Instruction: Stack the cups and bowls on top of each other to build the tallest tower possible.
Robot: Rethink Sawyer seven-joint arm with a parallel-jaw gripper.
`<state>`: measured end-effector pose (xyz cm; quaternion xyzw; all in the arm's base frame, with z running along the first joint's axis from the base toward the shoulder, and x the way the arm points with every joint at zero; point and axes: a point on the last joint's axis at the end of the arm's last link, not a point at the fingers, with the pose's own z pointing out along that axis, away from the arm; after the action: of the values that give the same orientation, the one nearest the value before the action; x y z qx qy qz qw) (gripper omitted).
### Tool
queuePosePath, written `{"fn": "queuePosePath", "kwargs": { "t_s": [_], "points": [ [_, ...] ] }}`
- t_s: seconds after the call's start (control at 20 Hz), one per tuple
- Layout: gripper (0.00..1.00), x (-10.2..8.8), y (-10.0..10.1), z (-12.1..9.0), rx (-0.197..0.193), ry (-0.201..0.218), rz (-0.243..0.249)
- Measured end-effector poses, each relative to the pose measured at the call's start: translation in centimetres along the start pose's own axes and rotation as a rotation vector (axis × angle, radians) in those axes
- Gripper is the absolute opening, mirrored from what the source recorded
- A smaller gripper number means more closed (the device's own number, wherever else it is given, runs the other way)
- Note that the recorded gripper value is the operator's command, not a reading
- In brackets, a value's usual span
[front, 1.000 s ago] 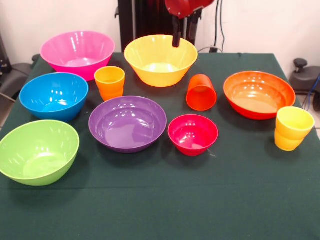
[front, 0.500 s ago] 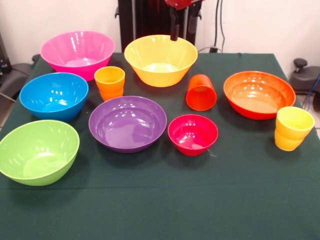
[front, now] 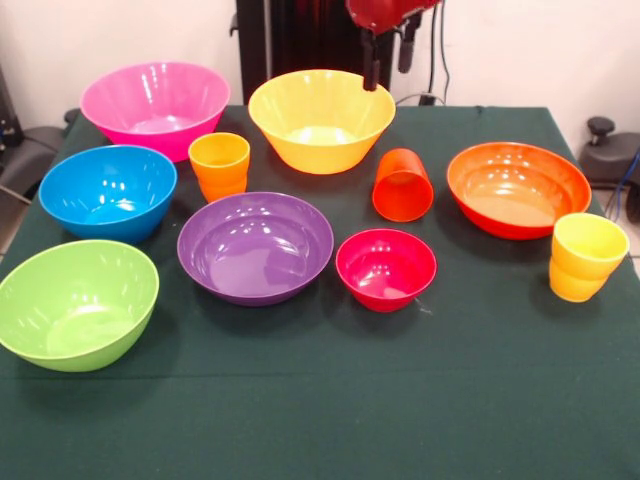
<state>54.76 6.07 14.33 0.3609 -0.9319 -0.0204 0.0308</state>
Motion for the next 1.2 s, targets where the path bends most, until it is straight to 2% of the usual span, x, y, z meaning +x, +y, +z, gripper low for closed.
{"fn": "queuePosePath", "kwargs": {
  "t_s": [0.15, 0.4, 0.55, 0.7, 1.0, 1.2],
  "points": [
    [1.0, -0.9, 1.8, 1.8, -0.034, -0.004, -0.026],
    [1.0, -1.8, 3.4, 3.5, -0.052, -0.03, -0.039],
    [1.0, -2.6, 5.2, 5.4, -0.06, -0.057, -0.051],
    [1.0, -3.0, 6.4, 6.5, -0.066, -0.063, -0.06],
    [1.0, -3.0, 9.9, 9.7, -0.084, -0.044, -0.059],
    [1.0, -2.7, 10.7, 10.6, -0.086, -0.033, -0.049]
  ]
}}
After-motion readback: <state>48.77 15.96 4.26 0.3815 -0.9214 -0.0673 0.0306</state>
